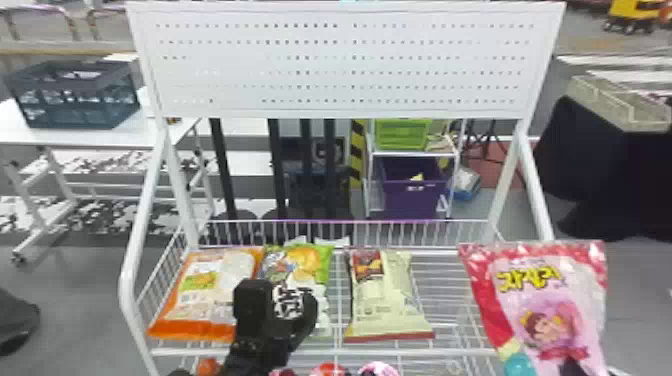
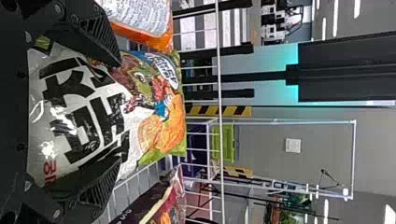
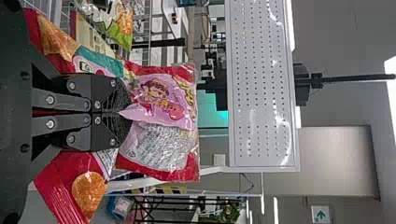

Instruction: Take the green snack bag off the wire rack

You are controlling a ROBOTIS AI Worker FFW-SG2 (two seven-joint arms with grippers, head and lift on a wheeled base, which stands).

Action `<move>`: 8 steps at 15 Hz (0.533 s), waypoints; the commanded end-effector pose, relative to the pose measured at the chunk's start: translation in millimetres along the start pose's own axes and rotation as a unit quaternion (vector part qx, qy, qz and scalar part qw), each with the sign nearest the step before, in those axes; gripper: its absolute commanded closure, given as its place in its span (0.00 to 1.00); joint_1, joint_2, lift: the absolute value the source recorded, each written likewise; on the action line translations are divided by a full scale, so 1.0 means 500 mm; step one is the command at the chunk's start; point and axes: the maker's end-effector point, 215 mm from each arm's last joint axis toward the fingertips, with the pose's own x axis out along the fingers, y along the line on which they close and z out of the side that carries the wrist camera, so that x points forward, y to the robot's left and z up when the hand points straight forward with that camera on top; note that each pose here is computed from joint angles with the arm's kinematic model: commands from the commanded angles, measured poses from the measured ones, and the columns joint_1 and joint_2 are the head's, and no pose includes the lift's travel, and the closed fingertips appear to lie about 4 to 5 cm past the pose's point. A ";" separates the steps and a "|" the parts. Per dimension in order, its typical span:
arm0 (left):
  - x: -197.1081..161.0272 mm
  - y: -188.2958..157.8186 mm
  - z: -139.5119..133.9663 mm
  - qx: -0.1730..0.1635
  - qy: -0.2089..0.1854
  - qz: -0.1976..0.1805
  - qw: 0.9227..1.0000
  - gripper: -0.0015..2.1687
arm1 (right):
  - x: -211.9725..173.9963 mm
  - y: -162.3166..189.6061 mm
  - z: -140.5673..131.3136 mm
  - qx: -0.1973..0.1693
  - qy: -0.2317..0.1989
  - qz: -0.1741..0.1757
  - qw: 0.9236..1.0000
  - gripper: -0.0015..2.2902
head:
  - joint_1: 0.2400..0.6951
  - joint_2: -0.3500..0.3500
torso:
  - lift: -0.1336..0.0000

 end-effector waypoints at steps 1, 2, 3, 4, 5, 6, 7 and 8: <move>-0.007 -0.003 0.002 -0.002 0.004 -0.004 1.000 0.55 | 0.002 0.000 0.002 0.000 -0.001 0.000 1.000 0.95 | 0.57 0.50 | 1.00; -0.008 -0.005 0.007 0.000 0.004 -0.005 1.000 0.83 | 0.002 0.000 0.002 -0.001 -0.001 0.000 1.000 0.95 | 0.57 0.50 | 1.00; -0.010 -0.006 0.003 0.007 0.012 -0.005 1.000 0.99 | 0.002 0.001 0.002 0.001 -0.002 0.000 1.000 0.95 | 0.57 0.50 | 1.00; -0.015 -0.013 0.004 0.009 0.011 -0.011 1.000 0.99 | 0.002 0.000 0.002 0.001 -0.002 0.000 1.000 0.95 | 0.57 0.50 | 1.00; -0.019 -0.017 0.009 0.008 0.008 -0.013 1.000 0.99 | 0.002 0.000 0.004 0.001 -0.002 0.000 1.000 0.95 | 0.57 0.50 | 1.00; -0.024 -0.024 0.021 0.007 0.003 -0.017 1.000 0.99 | 0.002 0.000 0.004 0.002 -0.002 0.000 1.000 0.95 | 0.57 0.50 | 1.00; -0.027 -0.026 0.028 0.007 0.000 -0.018 1.000 0.99 | 0.002 0.000 0.004 0.001 -0.002 0.000 1.000 0.95 | 0.57 0.50 | 1.00; -0.034 -0.028 0.043 0.006 -0.007 -0.018 1.000 0.99 | 0.002 0.000 0.005 0.001 -0.003 0.000 1.000 0.95 | 0.57 0.50 | 1.00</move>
